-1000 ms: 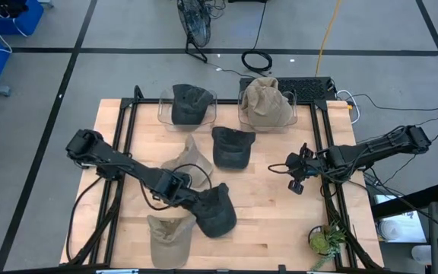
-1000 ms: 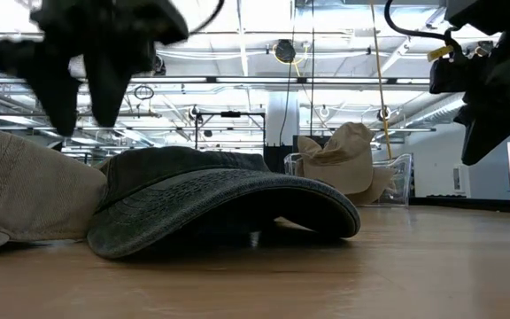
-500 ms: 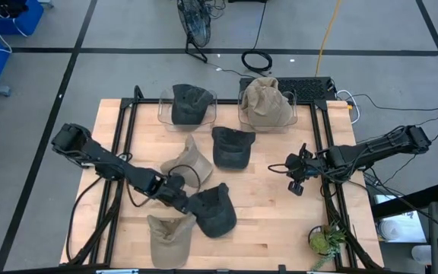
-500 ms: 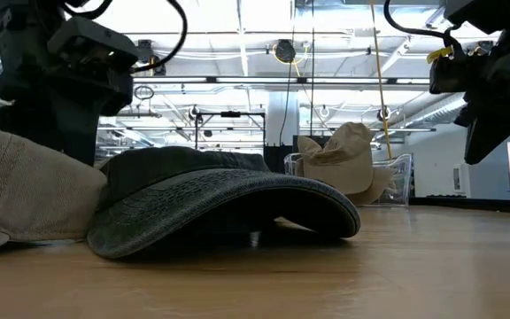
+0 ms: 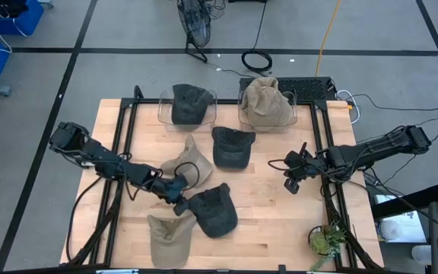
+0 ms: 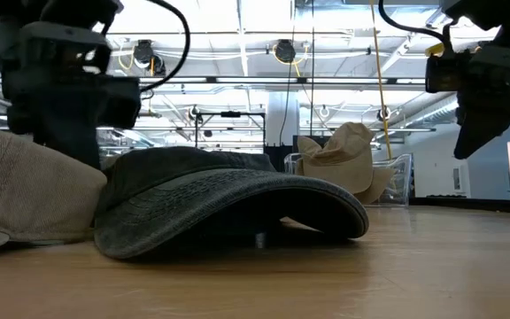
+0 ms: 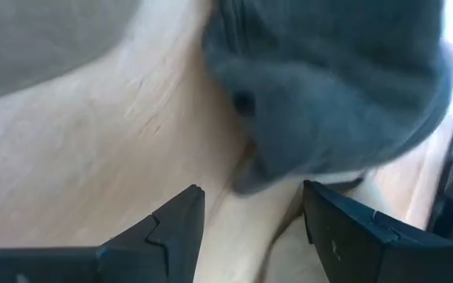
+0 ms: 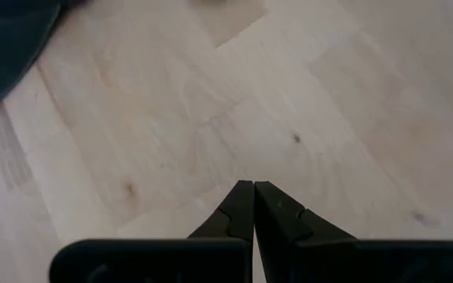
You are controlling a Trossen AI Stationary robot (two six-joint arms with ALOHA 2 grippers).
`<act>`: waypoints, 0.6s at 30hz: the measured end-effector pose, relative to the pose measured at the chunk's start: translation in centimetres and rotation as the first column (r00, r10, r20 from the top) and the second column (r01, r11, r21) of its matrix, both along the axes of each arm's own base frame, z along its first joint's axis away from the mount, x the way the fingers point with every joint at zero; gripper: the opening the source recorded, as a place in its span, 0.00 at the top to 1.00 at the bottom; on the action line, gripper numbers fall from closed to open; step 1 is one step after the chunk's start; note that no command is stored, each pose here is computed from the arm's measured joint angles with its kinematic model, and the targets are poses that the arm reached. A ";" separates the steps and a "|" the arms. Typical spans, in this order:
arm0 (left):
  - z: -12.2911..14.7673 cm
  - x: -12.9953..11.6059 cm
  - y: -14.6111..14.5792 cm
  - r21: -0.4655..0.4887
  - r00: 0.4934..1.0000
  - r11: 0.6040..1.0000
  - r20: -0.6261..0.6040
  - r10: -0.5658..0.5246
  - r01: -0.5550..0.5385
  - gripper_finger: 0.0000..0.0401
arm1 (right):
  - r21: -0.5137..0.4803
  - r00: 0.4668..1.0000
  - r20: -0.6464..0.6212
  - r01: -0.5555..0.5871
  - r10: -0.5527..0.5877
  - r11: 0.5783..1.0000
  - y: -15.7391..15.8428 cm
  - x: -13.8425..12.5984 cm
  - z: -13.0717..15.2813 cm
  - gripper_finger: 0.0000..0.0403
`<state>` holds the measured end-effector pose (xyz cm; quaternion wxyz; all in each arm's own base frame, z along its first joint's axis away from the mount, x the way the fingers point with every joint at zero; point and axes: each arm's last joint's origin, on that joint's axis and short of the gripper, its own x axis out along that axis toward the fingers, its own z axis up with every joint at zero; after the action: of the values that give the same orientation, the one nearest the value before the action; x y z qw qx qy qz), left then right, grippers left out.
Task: Pick & Place hat
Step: Put the black cap into the left transparent bin
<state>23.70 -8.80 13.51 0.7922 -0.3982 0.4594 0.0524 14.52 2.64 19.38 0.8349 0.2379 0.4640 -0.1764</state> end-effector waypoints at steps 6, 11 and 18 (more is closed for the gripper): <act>0.3 0.5 0.4 0.110 0.980 0.983 0.113 -0.161 0.149 0.46 | 0.023 0.996 0.042 0.074 -0.075 0.997 0.0 0.3 0.2 1.00; 0.6 1.0 0.9 0.153 0.957 0.966 0.169 -0.236 0.211 0.46 | 0.047 0.991 0.052 0.118 -0.121 0.992 0.0 0.3 0.2 1.00; 0.8 1.2 1.0 0.166 0.941 0.956 0.204 -0.272 0.240 0.46 | 0.048 0.991 0.068 0.114 -0.117 0.992 0.0 0.5 0.3 1.00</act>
<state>24.95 -7.83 14.31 0.8649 -0.2822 0.4101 -0.0646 14.98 2.63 19.67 0.8335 0.2889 0.4236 -0.2057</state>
